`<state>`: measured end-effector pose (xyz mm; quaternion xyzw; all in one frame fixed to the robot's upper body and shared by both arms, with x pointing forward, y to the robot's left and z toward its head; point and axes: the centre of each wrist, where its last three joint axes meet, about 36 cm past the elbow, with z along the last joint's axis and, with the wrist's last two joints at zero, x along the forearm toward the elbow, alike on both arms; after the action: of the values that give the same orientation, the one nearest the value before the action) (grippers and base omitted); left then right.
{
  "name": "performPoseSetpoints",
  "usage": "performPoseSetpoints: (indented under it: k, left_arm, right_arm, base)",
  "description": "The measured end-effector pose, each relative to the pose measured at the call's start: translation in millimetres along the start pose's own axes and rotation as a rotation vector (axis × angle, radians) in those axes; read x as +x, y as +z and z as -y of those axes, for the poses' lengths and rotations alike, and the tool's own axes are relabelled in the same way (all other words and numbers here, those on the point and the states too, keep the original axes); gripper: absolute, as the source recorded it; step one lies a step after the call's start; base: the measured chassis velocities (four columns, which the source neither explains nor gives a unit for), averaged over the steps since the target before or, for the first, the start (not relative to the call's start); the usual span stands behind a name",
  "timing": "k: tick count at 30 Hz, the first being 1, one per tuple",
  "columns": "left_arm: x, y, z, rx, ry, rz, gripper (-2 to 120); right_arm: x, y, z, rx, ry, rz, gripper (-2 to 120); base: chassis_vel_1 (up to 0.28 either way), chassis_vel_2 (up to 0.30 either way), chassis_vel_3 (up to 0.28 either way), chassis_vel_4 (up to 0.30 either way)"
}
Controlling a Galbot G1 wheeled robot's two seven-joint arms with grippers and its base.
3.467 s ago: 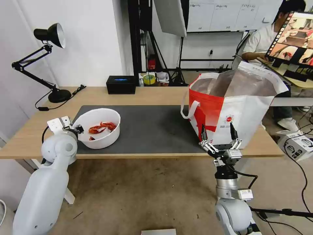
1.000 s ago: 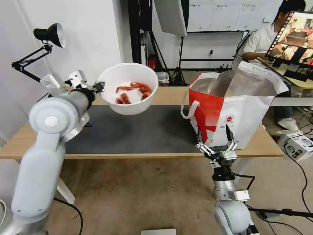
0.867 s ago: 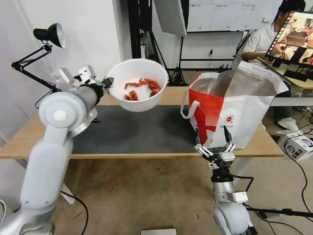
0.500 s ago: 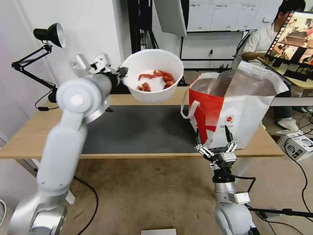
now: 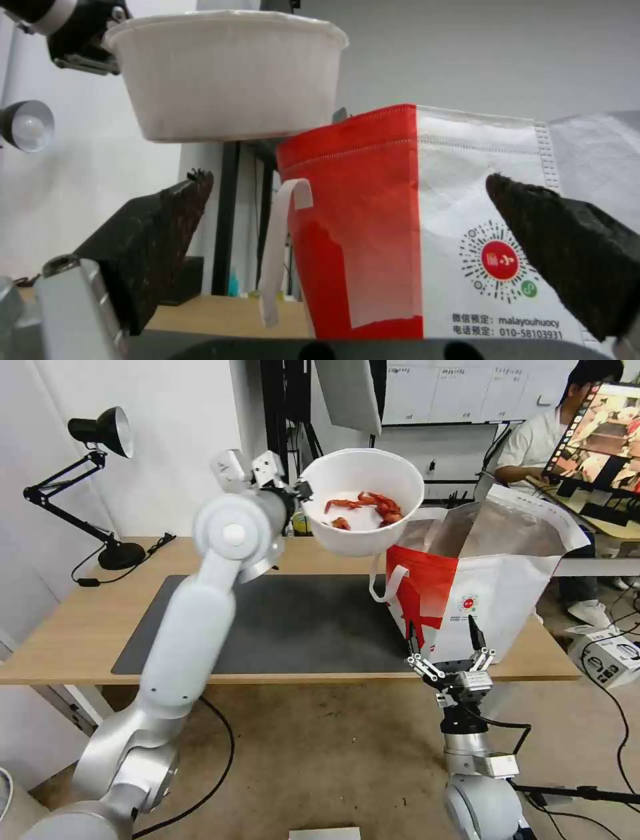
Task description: Pick up the trash from the table and place it into the takeout bag.
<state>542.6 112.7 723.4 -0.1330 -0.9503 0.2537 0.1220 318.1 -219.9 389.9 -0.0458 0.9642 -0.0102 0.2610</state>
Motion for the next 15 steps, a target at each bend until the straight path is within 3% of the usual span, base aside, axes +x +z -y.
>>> performPoseSetpoints:
  k: [15]
  left_arm:
    - [-31.2,8.1,55.7,-0.002,0.047,-0.033,0]
  right_arm:
    - [1.1,-0.1,2.7,0.004,0.019,0.002,100]
  base:
    - [0.000,0.000,0.000,0.000]
